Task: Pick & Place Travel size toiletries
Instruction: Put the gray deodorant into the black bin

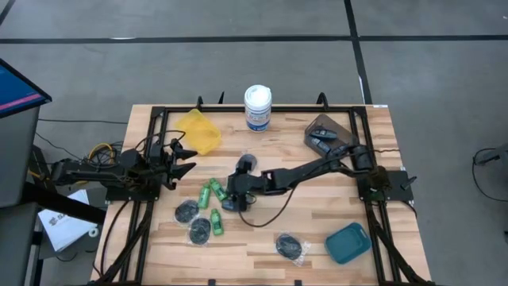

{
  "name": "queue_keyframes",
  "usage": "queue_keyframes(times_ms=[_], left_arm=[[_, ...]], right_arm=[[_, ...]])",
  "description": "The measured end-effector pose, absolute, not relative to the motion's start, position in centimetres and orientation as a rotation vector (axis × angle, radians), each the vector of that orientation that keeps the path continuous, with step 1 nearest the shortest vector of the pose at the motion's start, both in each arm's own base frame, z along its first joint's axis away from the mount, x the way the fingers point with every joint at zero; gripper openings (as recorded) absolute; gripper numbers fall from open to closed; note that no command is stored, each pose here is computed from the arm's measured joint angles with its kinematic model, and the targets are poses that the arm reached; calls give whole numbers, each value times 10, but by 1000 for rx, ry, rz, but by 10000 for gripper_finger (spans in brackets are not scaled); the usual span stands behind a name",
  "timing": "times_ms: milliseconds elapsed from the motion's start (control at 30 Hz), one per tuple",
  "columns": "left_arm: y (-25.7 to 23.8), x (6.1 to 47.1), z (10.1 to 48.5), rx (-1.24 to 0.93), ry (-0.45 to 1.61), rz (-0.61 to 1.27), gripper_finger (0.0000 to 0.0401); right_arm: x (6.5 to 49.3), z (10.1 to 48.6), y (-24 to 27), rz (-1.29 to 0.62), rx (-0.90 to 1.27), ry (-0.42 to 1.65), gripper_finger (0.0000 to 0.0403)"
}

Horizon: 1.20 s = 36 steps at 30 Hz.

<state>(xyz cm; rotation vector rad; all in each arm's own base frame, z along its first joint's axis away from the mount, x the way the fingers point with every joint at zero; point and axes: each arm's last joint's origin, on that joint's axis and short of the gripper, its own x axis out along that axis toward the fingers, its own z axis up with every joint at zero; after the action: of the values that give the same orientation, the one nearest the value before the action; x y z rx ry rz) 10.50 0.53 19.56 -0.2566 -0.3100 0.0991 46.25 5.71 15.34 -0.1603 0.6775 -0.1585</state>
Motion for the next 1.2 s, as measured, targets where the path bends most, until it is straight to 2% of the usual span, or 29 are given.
queue_keyframes(times_ms=[167, 633, 1033, 1200], left_arm=[[5, 105, 196, -255, -311, 97, 204], [5, 101, 207, -206, -429, 100, 201], [5, 77, 224, -153, -666, 81, 130], [5, 81, 219, -116, -597, 112, 97]], right_arm=[[464, 139, 59, -123, -103, 706, 266], [457, 130, 57, -144, -73, 740, 266], [444, 111, 53, -164, -53, 802, 266], [443, 110, 53, -164, -55, 809, 261]])
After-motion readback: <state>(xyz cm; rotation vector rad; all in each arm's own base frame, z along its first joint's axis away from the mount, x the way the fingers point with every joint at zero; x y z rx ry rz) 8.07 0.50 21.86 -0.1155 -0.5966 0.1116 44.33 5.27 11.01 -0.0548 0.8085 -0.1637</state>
